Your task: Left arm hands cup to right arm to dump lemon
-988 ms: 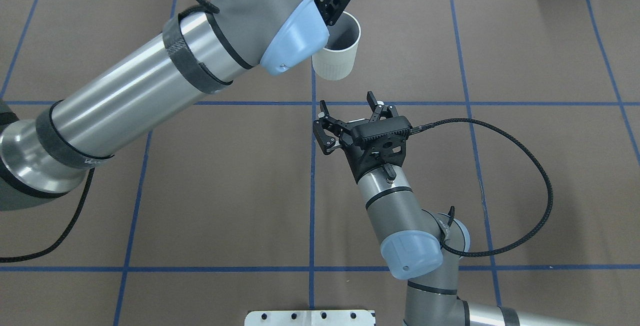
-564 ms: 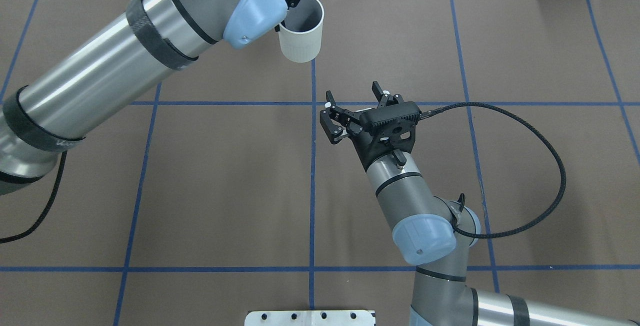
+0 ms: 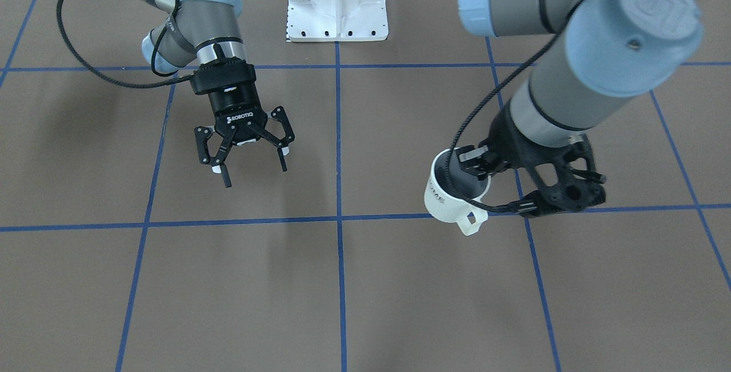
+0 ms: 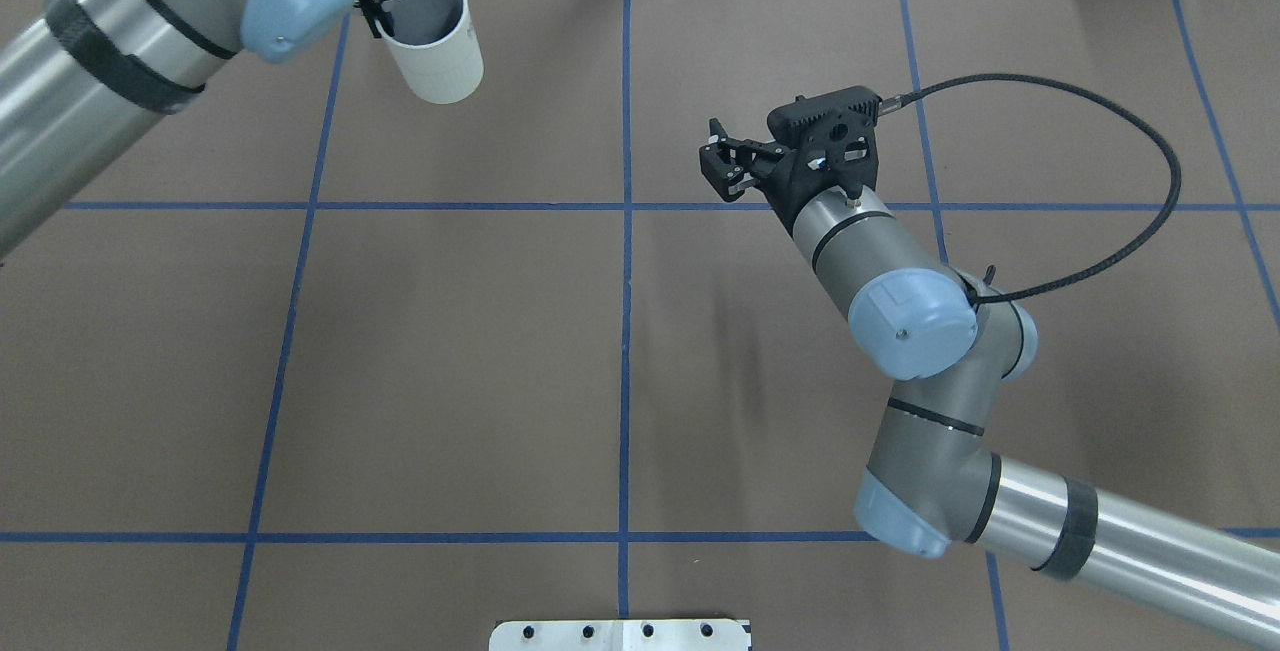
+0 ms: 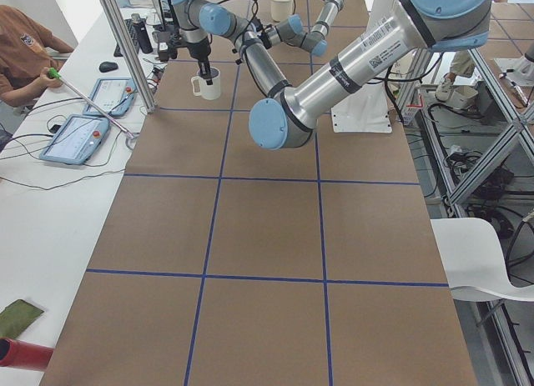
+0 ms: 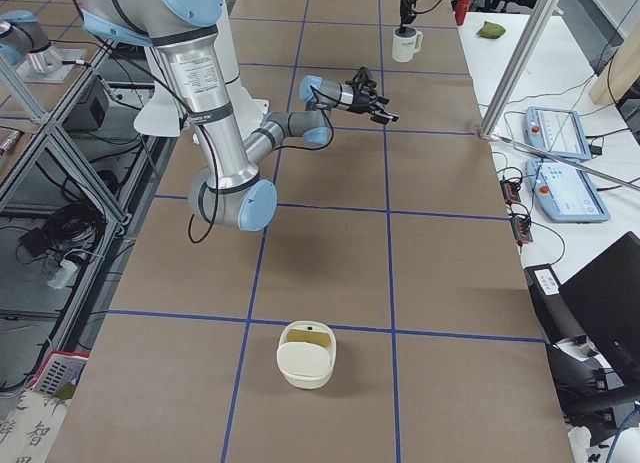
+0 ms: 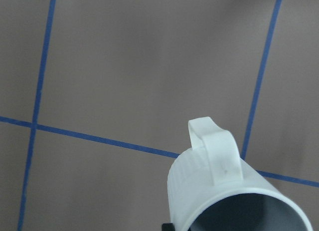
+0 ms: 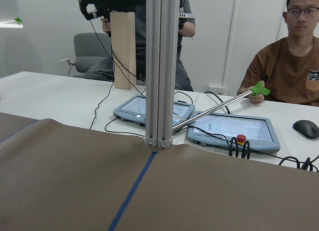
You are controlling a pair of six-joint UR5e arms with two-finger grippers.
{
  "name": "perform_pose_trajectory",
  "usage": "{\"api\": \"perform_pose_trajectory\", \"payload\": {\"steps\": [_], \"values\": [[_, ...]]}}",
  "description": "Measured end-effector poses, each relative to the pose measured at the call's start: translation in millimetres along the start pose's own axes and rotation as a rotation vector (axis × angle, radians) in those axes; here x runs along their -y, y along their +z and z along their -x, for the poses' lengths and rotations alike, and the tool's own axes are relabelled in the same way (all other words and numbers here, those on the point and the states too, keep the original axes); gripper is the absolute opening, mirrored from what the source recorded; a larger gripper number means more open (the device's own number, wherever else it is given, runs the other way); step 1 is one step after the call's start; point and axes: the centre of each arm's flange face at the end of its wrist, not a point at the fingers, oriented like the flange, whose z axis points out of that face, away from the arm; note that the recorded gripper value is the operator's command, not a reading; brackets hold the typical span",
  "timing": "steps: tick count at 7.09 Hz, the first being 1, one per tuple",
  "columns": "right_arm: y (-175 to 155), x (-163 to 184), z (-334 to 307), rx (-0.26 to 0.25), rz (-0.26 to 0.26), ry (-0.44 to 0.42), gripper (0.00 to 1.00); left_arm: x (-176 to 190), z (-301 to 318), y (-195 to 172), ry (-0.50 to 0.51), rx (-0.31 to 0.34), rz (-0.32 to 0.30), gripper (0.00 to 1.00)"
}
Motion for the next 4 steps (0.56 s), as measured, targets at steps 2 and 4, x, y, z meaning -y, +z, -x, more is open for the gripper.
{"api": "perform_pose_trajectory", "payload": {"steps": [2, 4], "values": [[33.9, 21.6, -55.0, -0.018, 0.136, -0.016, 0.96, 7.1, 99.5, 22.1, 0.091, 0.011, -0.003, 0.00], [52.9, 48.9, -118.0, -0.012, 0.343, 0.010, 0.97, -0.3, 191.0, 56.0, 0.138, 0.024, -0.002, 0.00]]}}
